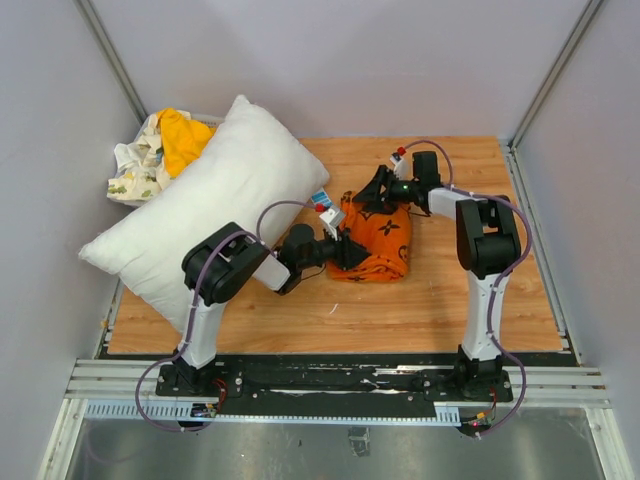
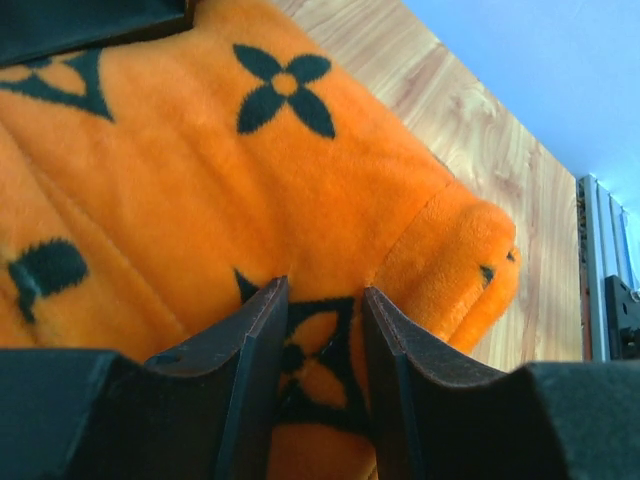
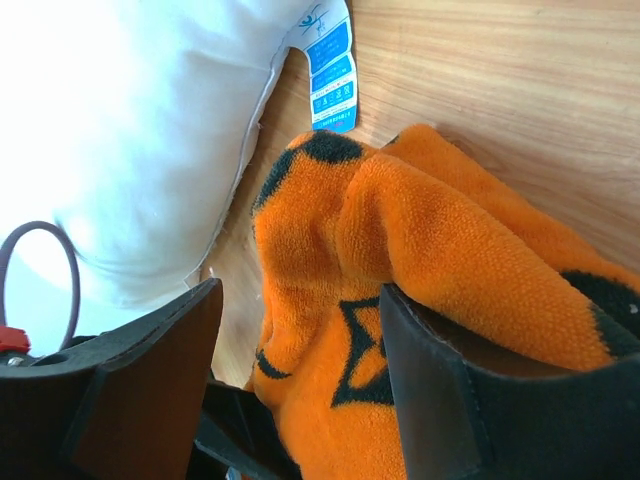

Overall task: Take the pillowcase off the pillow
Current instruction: Fold the pillowcase at the center of the board, then move the pillowcase to the center of the board.

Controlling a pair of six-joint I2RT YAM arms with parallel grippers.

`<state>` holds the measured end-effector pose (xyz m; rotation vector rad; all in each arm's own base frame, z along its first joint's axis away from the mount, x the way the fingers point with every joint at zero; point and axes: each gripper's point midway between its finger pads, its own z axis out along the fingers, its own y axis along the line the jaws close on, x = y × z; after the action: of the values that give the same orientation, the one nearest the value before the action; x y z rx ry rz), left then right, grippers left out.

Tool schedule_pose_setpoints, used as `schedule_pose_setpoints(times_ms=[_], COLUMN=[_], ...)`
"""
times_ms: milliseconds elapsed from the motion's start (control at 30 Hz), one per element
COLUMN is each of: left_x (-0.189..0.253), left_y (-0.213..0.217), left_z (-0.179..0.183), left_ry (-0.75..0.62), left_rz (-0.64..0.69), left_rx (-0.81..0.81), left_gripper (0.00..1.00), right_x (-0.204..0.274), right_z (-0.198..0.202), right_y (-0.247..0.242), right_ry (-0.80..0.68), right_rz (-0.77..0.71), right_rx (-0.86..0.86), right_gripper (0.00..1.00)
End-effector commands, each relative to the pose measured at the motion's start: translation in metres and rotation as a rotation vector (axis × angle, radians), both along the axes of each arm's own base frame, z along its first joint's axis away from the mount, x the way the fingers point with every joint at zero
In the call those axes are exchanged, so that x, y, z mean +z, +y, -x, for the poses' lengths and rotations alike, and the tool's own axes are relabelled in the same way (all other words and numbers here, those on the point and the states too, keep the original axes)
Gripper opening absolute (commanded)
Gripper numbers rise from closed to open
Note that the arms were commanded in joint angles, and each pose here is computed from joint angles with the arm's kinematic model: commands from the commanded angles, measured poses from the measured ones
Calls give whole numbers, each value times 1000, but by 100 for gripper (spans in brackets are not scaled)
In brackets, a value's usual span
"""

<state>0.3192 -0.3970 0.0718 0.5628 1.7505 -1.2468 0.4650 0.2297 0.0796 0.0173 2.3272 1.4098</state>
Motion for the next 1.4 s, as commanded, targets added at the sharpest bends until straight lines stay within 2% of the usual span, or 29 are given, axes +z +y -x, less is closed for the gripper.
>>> schedule_pose_setpoints(times_ms=[0, 300, 433, 567, 667, 700, 767, 867, 900, 1000, 1100, 1200, 1300, 1367], left_x=[-23, -35, -18, 28, 74, 100, 129, 154, 160, 167, 165, 161, 156, 151], left_y=[18, 49, 61, 65, 62, 57, 57, 63, 66, 77, 93, 106, 115, 119], left_z=[17, 41, 47, 47, 45, 40, 33, 24, 22, 19, 17, 20, 24, 28], left_ry=[41, 100, 86, 0, -68, -109, -133, -139, -139, -121, -95, -70, -49, -41], left_rz=[-32, -67, -81, -77, -62, -53, -71, -123, -130, -131, -136, -135, -140, -149], left_rx=[23, 83, 108, 106, 86, 77, 92, 139, 149, 160, 190, 207, 216, 223], left_gripper=[41, 41, 41, 43, 54, 65, 79, 89, 91, 91, 92, 92, 92, 92], right_x=[-30, -37, -15, 30, 84, 103, 137, 175, 179, 165, 130, 88, 45, 28], right_z=[-12, -18, -25, -33, -37, -38, -32, -7, 2, 28, 55, 81, 103, 112], right_y=[-14, -33, -37, -35, -34, -34, -34, -39, -44, -69, -100, -123, -133, -130], right_ry=[17, 31, -6, -87, -179, -213, -266, -333, -342, -322, -246, -154, -78, -62], right_rz=[-8, -30, -21, -28, -42, -48, -62, -50, -24, 112, 221, 288, 360, 349], right_rx=[-58, -80, -79, -69, -64, -64, -61, -73, -90, -174, -266, -322, -329, -310], right_gripper=[66, 66, 66, 75, 83, 86, 91, 100, 99, 98, 98, 99, 93, 91])
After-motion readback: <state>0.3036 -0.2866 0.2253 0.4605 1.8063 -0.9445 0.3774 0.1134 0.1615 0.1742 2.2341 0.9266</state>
